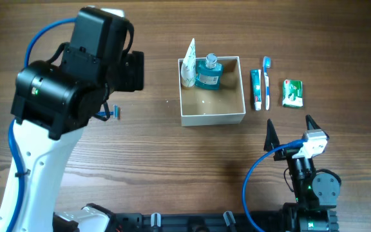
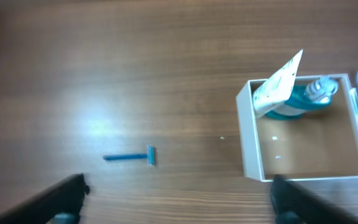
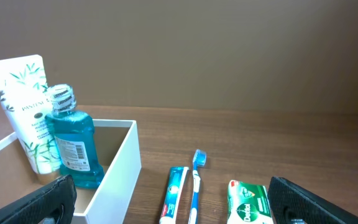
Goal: Pack container
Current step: 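Release the bottle and swing the left gripper over to the blue razor, then lower the left gripper and close it on the razor handle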
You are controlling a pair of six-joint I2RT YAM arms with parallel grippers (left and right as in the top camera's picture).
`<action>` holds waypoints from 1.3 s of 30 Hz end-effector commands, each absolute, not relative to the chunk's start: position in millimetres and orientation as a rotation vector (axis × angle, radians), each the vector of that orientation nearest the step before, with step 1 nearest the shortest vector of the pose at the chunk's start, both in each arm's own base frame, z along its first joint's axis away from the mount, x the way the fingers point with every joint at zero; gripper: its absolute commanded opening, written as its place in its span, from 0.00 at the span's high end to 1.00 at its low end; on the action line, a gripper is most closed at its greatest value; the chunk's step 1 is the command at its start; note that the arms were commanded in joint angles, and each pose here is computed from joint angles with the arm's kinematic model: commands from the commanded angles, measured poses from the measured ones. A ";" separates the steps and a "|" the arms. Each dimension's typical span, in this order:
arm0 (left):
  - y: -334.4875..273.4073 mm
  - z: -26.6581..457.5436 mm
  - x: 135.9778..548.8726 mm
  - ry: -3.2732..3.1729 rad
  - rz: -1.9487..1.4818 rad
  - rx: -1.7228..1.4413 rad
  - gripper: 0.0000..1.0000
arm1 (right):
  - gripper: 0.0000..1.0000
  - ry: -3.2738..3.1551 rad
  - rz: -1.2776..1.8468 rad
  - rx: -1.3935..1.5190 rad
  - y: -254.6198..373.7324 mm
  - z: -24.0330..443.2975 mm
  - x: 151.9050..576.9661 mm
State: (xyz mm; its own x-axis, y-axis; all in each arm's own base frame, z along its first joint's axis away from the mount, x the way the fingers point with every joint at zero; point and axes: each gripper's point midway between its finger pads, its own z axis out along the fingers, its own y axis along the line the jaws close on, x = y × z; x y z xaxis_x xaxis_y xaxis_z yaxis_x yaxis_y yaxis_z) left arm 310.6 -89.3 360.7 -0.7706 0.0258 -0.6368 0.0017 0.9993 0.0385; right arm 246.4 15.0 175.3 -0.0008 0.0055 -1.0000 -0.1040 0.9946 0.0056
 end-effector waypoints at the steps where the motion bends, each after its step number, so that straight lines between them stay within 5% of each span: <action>1: -97.9 360.9 304.7 2.471 -0.090 -0.110 0.00 | 0.00 1.560 0.095 -0.092 18.1 177.0 245.8; 6: -78.4 354.0 299.5 2.507 -0.043 -0.212 0.00 | 0.00 1.560 0.095 -0.092 18.1 177.0 245.8; 14: 3.7 342.4 293.6 2.242 -0.003 -1.239 0.00 | 0.00 1.560 0.095 -0.092 18.1 177.0 245.8; 17: 17.8 329.8 287.2 2.082 -0.017 -1.592 0.11 | 0.00 1.560 0.095 -0.092 18.1 177.0 245.8; 21: 18.7 306.9 283.8 1.959 -0.005 -1.829 0.02 | 0.00 1.560 0.095 -0.092 18.1 177.0 245.8; 39: 36.7 191.9 274.4 1.870 0.136 -2.214 0.00 | 0.00 1.560 0.095 -0.092 18.0 177.0 245.8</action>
State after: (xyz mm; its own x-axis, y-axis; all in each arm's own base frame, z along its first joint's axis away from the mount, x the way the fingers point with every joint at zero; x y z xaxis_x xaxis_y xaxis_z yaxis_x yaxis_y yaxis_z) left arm 279.3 26.9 206.8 0.1058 -0.9585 -0.2648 -0.9862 -0.0671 -0.1511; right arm 246.4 15.0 175.3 -0.0008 0.0055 -1.0000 -0.1040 0.9946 0.0056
